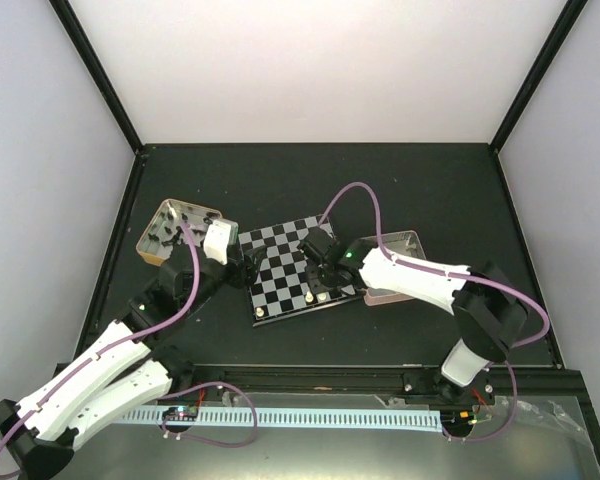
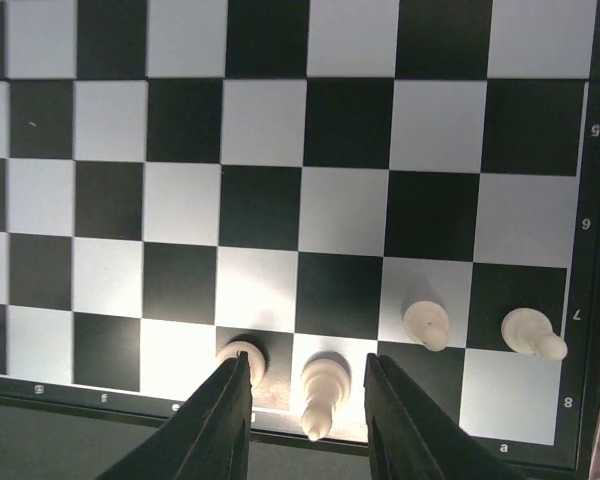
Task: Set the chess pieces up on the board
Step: Place the chess piece on the chessboard, then adjust the chess piece on the chessboard.
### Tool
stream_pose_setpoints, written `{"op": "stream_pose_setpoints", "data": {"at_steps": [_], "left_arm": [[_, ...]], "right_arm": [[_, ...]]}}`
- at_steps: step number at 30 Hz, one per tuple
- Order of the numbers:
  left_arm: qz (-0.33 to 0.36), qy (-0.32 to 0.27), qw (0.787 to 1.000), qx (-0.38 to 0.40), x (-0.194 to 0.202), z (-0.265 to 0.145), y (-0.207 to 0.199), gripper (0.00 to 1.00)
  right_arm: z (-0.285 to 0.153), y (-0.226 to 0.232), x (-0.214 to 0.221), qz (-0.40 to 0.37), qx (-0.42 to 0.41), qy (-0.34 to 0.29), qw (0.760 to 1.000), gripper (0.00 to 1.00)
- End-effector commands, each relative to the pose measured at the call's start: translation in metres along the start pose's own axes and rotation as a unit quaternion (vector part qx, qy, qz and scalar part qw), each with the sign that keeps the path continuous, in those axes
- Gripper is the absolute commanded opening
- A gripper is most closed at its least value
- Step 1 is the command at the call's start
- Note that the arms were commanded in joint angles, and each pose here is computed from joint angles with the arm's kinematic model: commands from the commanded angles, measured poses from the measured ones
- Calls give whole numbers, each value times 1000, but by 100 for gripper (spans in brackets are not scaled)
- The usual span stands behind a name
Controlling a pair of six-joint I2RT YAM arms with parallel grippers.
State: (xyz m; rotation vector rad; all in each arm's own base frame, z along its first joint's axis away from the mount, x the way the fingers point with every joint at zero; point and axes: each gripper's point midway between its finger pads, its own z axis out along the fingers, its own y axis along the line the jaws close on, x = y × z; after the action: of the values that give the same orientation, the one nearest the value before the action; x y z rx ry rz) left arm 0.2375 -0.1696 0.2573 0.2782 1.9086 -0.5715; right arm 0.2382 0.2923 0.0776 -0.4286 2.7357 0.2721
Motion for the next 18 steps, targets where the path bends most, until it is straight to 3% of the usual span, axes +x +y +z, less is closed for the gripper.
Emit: {"op": "stream_pose_setpoints", "data": {"at_steps": [1,10,18], "left_arm": [[-6,-26,1000,-12,-15,-6,3,79],[-28,-74,994,-70,-28,-26,27,79],[-29,-72,994,-72,-26,-25,28,79]], "right_arm": [[-18,11,-16,-8,-19,-28,999,35],[-1,41,-9,-71,-32,2,997,38],[17,33,4,-85,17,29,996,32]]}}
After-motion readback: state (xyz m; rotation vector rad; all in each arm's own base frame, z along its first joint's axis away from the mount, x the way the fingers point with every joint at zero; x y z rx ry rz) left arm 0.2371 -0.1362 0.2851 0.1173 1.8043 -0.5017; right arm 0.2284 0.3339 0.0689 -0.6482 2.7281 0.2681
